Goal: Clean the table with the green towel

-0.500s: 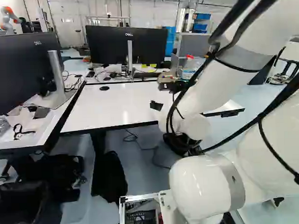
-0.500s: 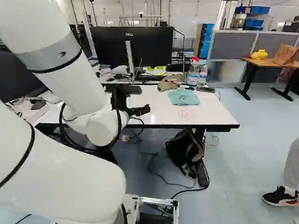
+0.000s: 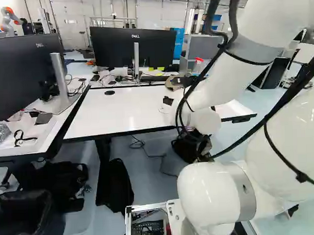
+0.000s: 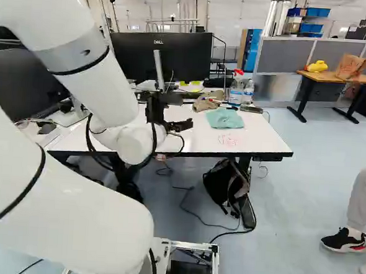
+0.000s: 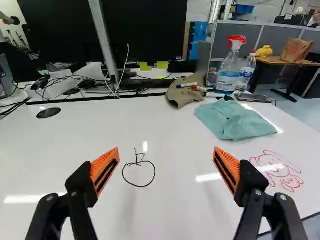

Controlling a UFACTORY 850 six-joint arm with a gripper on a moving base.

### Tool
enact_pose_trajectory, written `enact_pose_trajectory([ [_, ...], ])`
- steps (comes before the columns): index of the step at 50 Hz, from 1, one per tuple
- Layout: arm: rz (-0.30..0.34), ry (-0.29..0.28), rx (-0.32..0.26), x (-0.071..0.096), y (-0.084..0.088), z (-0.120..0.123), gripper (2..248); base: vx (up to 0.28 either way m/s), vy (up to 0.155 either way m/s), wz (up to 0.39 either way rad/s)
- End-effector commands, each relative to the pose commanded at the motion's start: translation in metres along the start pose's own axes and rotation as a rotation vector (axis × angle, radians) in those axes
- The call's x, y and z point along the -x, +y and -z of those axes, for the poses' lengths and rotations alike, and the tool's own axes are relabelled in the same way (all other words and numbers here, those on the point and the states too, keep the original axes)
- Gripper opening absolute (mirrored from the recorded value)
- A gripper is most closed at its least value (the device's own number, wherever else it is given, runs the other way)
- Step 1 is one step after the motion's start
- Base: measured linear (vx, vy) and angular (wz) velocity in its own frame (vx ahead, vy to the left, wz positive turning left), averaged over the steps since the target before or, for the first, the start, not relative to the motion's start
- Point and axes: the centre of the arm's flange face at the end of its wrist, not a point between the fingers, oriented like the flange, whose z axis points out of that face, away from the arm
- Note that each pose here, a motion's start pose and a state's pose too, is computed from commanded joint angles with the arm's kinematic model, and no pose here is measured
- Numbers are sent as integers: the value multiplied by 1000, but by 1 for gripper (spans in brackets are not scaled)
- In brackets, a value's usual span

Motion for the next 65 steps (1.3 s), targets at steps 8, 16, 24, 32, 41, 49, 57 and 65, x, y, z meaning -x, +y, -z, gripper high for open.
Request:
enact_pose_trajectory([
  [8, -6, 18, 23, -12, 8, -10, 247, 0, 0, 0],
  [16, -11, 36, 45, -24, 16, -20, 247, 0, 0, 0],
  [24, -16, 53, 66, -35, 24, -30, 247, 0, 0, 0],
  [32, -20, 71, 86, -47, 32, -41, 247, 0, 0, 0],
  [41, -25, 73, 108, -54, 42, -55, 247, 0, 0, 0],
  [49, -29, 71, 127, -59, 51, -68, 247, 0, 0, 0],
  [57, -34, 70, 144, -63, 61, -82, 247, 0, 0, 0],
  [65, -38, 70, 161, -67, 70, -95, 247, 0, 0, 0],
])
